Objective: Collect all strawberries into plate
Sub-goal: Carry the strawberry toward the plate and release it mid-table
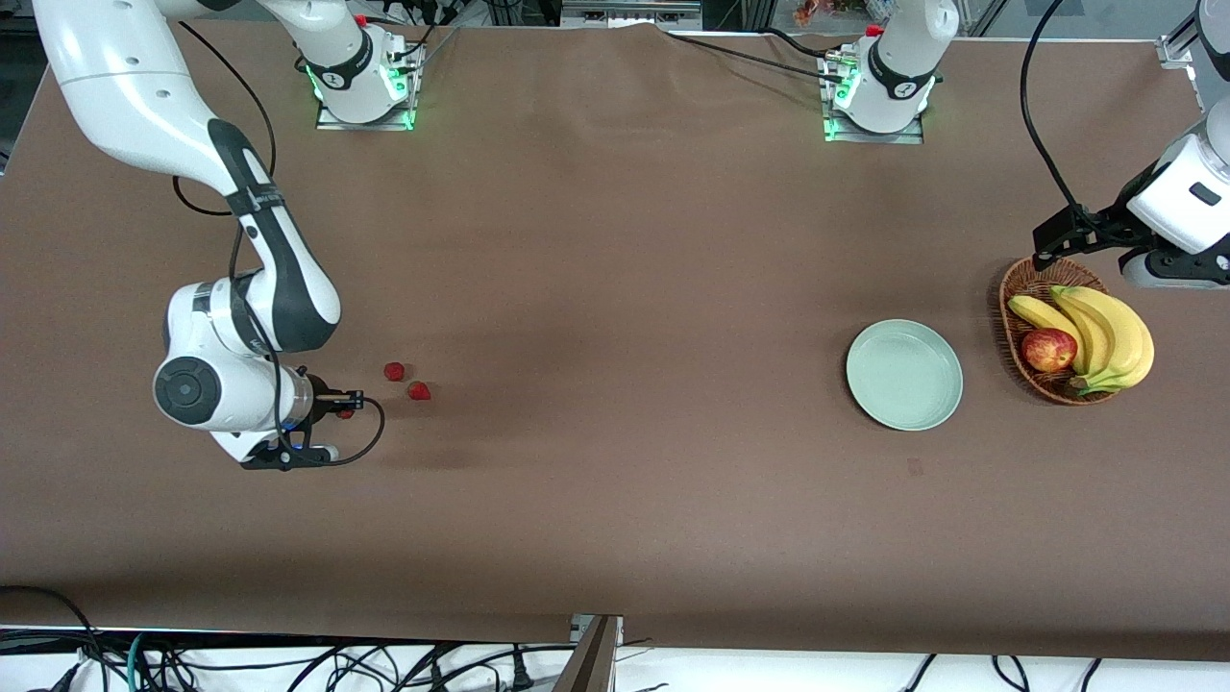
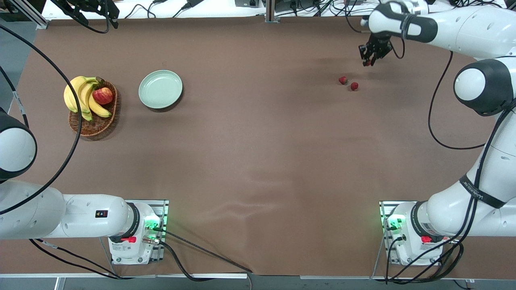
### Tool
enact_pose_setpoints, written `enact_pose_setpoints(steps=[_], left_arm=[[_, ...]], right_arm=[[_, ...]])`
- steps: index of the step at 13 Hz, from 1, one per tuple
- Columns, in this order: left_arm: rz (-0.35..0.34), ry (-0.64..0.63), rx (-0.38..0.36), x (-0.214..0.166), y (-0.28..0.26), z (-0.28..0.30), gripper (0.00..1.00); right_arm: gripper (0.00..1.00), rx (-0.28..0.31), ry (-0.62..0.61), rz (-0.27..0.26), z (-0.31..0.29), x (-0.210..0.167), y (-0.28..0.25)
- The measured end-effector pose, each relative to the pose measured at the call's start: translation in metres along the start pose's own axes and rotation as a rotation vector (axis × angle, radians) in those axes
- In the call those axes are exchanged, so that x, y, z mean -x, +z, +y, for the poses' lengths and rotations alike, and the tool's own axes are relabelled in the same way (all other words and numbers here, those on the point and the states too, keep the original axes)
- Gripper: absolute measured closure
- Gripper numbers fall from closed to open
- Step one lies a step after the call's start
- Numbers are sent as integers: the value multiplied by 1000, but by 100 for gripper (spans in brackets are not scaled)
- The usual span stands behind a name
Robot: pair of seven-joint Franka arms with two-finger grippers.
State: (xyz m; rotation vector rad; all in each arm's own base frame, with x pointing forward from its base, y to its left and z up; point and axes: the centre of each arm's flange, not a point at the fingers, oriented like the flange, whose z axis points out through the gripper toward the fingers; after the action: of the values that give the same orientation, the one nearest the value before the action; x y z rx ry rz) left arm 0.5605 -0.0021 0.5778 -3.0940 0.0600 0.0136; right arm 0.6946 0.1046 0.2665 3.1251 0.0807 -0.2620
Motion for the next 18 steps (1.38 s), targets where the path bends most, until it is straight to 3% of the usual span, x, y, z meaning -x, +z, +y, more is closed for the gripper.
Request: enact_pose_setpoints(steps=[3, 6, 9, 12, 18], left_arm=[[0, 0, 0, 0, 0, 0, 0], [0, 0, 0, 0, 0, 0, 0], [-2, -1, 0, 0, 0, 0, 0], [-9, -1, 0, 1, 1, -1, 0], [-13, -1, 0, 1, 2, -1, 0]], right_arm=[[70, 7, 35, 16, -70, 6, -39], [70, 15, 103, 37, -185, 35, -44], [70, -29, 177, 97, -296, 74, -34], [70, -144, 242, 139, -396, 116, 5], [70, -469, 363, 225, -538, 181, 69]])
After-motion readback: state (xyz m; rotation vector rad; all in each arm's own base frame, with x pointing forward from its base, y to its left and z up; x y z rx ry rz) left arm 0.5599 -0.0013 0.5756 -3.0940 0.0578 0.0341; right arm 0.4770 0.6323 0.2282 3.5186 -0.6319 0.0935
